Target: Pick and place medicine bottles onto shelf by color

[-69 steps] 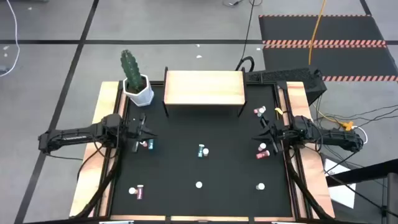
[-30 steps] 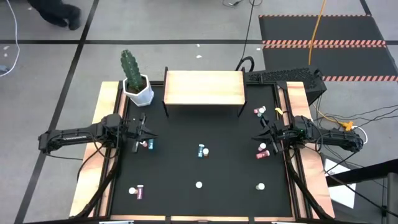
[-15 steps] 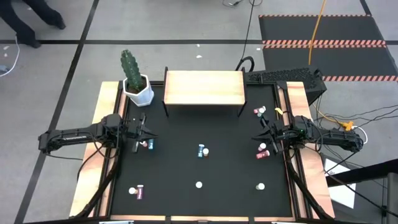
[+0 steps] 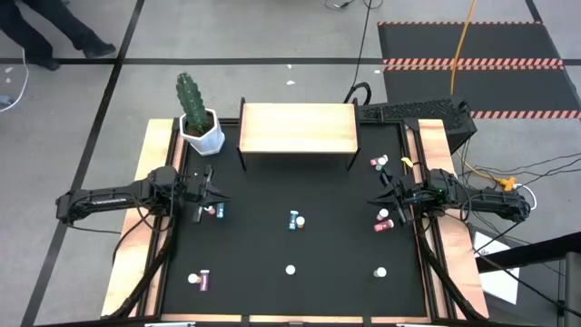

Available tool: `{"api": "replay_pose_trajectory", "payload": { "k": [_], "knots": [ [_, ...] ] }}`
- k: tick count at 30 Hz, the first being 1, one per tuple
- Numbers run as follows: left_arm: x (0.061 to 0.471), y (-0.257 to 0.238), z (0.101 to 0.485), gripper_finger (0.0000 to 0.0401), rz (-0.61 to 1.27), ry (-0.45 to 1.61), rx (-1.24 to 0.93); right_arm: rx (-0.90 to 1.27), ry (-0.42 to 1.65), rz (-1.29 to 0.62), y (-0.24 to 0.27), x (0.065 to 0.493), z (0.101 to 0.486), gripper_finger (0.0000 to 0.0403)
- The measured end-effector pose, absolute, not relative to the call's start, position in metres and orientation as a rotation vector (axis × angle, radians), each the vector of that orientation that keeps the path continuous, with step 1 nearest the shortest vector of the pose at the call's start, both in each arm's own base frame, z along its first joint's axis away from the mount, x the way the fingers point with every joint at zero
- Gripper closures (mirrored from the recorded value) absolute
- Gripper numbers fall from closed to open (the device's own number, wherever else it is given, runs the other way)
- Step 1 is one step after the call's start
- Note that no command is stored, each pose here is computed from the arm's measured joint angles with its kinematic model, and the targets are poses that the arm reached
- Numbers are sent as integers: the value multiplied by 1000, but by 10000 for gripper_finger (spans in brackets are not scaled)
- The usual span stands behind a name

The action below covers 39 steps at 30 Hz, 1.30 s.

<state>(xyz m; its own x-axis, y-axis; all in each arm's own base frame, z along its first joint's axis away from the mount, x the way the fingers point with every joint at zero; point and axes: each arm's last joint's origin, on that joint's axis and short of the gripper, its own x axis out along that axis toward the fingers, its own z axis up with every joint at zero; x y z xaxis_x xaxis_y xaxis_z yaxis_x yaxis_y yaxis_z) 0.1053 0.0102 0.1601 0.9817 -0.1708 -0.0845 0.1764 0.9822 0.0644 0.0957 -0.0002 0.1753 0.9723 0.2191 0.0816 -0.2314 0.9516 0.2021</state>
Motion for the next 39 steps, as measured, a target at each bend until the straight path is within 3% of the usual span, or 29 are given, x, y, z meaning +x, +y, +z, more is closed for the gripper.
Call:
{"api": "replay_pose_trajectory", "payload": {
  "k": [16, 21, 39],
  "knots": [
    [105, 10, 160, 364, -174, 79, 72, 212, -59, 229, 0, 96, 175, 403],
    [106, 16, 160, 364, -34, 83, 139, 212, -59, 229, 0, 96, 175, 403],
    [106, 17, 163, 364, 25, 61, 141, 212, -59, 229, 0, 96, 175, 403]
  ]
}}
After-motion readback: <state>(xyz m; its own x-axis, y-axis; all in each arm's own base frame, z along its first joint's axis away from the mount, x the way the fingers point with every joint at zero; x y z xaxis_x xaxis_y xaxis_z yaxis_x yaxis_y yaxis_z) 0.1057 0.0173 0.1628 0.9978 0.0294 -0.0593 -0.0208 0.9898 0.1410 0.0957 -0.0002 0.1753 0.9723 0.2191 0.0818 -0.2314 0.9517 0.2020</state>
